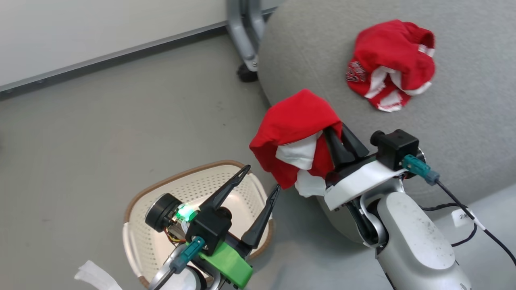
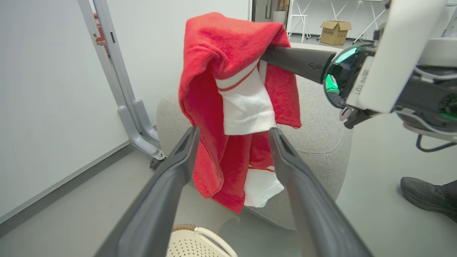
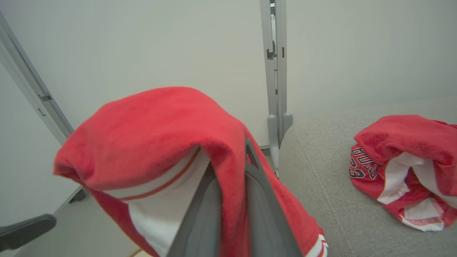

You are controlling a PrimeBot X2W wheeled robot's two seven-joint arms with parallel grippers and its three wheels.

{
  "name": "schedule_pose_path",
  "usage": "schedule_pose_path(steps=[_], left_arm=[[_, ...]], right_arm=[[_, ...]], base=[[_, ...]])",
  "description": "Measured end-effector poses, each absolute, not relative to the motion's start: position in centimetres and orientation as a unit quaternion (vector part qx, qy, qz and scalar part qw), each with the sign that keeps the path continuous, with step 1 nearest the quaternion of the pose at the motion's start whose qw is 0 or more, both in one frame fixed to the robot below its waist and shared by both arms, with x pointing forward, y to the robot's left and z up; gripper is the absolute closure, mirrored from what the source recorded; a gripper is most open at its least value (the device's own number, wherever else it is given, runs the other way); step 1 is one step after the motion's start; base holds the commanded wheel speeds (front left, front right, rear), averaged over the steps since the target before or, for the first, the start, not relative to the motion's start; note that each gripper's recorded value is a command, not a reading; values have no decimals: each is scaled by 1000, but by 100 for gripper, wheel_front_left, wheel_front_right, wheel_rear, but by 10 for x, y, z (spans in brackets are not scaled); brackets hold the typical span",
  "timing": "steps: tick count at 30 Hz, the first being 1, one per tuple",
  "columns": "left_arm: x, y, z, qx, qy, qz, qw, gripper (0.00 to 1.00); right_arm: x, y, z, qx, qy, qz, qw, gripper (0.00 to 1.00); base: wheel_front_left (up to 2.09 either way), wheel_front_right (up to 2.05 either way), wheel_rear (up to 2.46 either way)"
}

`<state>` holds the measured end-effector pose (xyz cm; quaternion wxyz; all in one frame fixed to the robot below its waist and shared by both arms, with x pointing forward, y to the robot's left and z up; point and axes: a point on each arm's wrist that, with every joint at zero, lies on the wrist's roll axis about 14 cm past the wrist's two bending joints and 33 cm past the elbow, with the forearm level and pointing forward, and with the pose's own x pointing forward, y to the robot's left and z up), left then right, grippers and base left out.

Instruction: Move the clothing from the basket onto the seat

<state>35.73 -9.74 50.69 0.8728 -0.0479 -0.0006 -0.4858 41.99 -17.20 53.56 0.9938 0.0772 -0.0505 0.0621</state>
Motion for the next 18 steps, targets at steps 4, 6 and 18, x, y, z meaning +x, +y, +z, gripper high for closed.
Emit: schedule_pose_path(steps=[4, 6, 18], left_arm=[[353, -118, 506, -51, 0, -522, 851, 0], [353, -127, 506, -54, -1, -536, 843, 0], [371, -154, 492, -78, -1, -582, 810, 0]], right_arm=[[410, -210, 531, 76, -51, 6, 996, 100], [406, -226, 529, 74, -50, -19, 996, 100], [430, -325, 565, -4, -101, -141, 985, 100]], base=[[0, 0, 0], [0, 0, 0], [0, 0, 0]])
